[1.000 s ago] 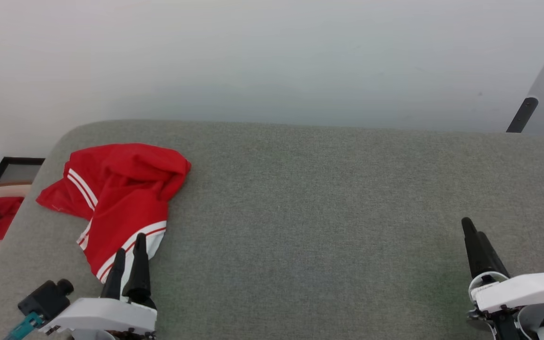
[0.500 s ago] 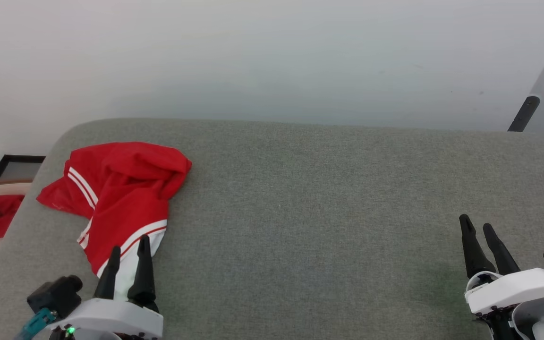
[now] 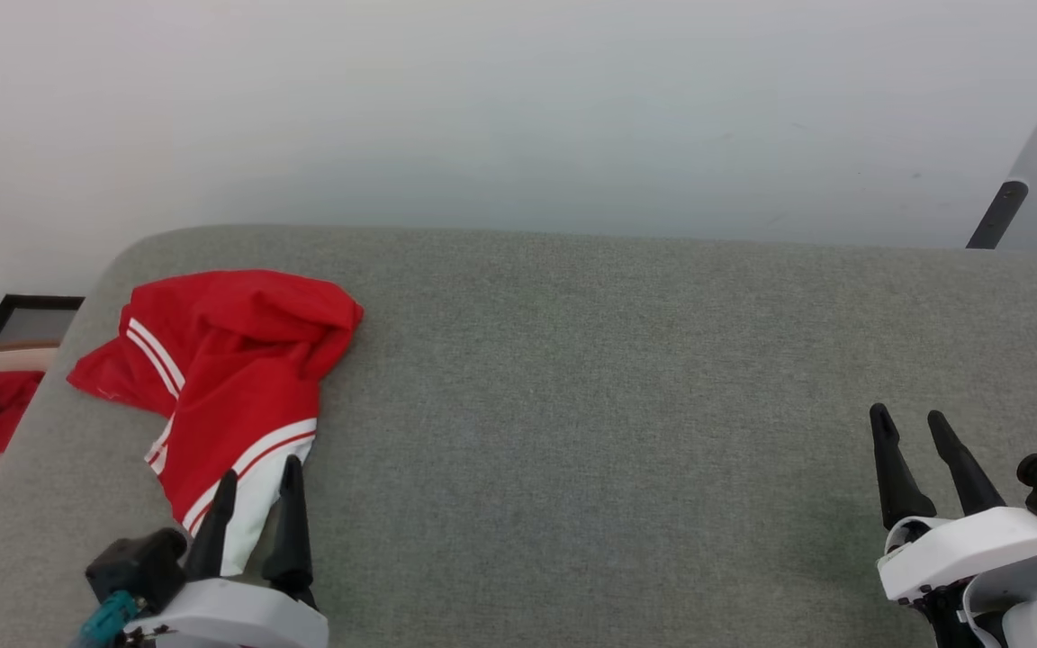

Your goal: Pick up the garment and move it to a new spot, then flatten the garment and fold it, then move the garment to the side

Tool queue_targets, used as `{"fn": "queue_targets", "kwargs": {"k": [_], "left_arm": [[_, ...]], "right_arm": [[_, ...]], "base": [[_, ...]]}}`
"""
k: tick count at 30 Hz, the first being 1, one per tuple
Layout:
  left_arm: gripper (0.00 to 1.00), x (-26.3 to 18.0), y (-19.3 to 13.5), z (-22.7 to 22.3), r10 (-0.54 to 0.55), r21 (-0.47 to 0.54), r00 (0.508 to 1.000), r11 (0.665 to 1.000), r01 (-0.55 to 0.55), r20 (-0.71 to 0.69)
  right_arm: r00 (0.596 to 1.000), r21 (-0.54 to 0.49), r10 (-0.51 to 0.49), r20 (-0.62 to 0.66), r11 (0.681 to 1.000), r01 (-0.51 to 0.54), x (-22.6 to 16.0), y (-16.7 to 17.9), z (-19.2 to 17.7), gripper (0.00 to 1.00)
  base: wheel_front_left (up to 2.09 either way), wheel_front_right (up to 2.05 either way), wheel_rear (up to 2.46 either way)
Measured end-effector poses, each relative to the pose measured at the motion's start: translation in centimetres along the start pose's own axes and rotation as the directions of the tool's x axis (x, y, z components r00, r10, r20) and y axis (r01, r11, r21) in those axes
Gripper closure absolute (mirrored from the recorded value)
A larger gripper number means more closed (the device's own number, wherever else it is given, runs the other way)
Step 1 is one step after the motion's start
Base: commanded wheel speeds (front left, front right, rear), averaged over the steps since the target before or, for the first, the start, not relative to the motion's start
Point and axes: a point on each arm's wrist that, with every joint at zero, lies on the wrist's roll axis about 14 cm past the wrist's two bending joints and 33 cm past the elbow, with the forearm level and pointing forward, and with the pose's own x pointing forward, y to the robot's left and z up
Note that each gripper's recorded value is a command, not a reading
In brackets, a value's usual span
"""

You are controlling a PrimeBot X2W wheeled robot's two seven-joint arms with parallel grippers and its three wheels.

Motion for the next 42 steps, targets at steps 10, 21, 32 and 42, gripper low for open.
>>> {"fn": "queue_targets", "kwargs": {"k": [10, 21, 32, 42], "left_arm": [[0.0, -0.1, -0.2, -0.6, -0.018, 0.103, 1.0, 0.994, 0.019, -0.013], [0.0, 0.1, -0.4, -1.0, -0.035, 0.194, 0.999, 0.98, 0.038, -0.018], [0.0, 0.2, -0.4, -1.1, -0.05, 0.265, 0.999, 0.963, 0.052, -0.014], [0.0, -0.2, -0.2, -1.3, -0.061, 0.276, 0.998, 0.959, 0.063, -0.013]], "right_arm": [[1.0, -0.103, -0.005, 0.019, 0.995, 0.007, 0.1, -0.3, 0.3, 0.0], [1.0, -0.17, -0.014, 0.027, 0.985, 0.018, 0.1, -0.7, 0.2, 0.0], [1.0, -0.258, -0.001, 0.01, 0.966, 0.004, 0.0, -0.8, -0.4, 0.0], [1.0, -0.269, -0.007, 0.009, 0.963, 0.009, -0.3, -1.1, -0.8, 0.0]], "base": [[0.0, 0.0, 0.0], [0.0, 0.0, 0.0], [0.0, 0.0, 0.0], [0.0, 0.0, 0.0]]}}
